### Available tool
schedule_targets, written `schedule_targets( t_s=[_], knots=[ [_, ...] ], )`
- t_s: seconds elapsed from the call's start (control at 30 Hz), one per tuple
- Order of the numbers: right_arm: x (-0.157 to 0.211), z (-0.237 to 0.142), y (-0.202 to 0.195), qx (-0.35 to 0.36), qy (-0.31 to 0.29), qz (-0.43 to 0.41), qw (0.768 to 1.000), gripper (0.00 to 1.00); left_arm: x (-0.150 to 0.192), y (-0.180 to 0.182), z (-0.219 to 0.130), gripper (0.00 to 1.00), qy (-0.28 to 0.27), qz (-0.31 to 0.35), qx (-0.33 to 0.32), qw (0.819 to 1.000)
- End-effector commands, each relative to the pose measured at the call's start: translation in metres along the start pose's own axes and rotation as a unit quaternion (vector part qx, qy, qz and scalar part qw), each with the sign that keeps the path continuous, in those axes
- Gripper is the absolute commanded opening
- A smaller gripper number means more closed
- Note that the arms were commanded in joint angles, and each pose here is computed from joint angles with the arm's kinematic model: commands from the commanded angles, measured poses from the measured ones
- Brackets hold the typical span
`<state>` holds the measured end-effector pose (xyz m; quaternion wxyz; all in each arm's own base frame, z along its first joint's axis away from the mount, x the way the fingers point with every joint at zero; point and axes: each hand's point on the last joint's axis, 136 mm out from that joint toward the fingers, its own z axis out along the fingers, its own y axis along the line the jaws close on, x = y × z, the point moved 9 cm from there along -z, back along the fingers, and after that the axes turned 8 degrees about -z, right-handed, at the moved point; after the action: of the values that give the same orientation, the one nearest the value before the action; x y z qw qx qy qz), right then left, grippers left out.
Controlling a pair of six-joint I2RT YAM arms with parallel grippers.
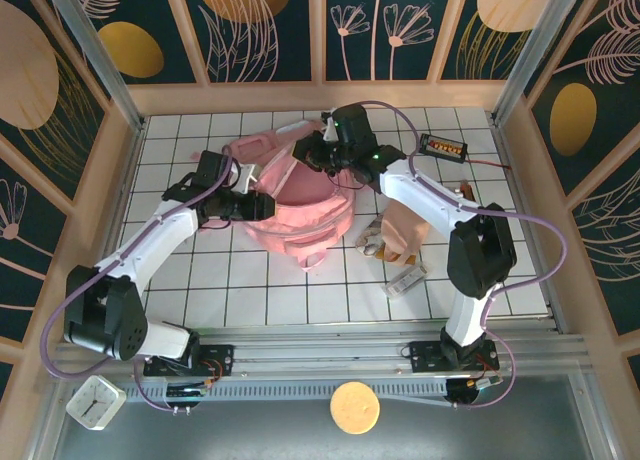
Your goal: Pack books, pencil case, and school supplies into a backpack
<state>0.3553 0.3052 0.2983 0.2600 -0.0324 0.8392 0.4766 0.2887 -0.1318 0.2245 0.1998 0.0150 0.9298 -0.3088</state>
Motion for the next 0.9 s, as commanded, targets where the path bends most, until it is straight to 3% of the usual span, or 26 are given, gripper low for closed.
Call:
schedule_targets(
  t_s=[0.0,0.37,0.63,0.87],
  knots=[
    [-0.019,-0.012,0.047,-0.077,-0.051,-0.052,0.994,0.0,-0.008,-0.008,0.0,0.41,-0.003,0.023,0.006,1.0],
    [-0.02,-0.005,0.056,-0.086,-0.048,-0.056,0.994,0.0,0.001,-0.008,0.013,0.34,0.013,0.03,-0.011,0.999],
    [-0.017,-0.004,0.056,-0.082,-0.046,-0.058,0.994,0.0,0.004,-0.004,0.017,0.03,0.021,0.022,-0.029,0.999],
    [-0.011,-0.01,0.045,-0.052,-0.038,-0.073,0.995,0.0,0.006,-0.006,0.001,0.0,0.023,0.032,-0.058,0.998]
  ],
)
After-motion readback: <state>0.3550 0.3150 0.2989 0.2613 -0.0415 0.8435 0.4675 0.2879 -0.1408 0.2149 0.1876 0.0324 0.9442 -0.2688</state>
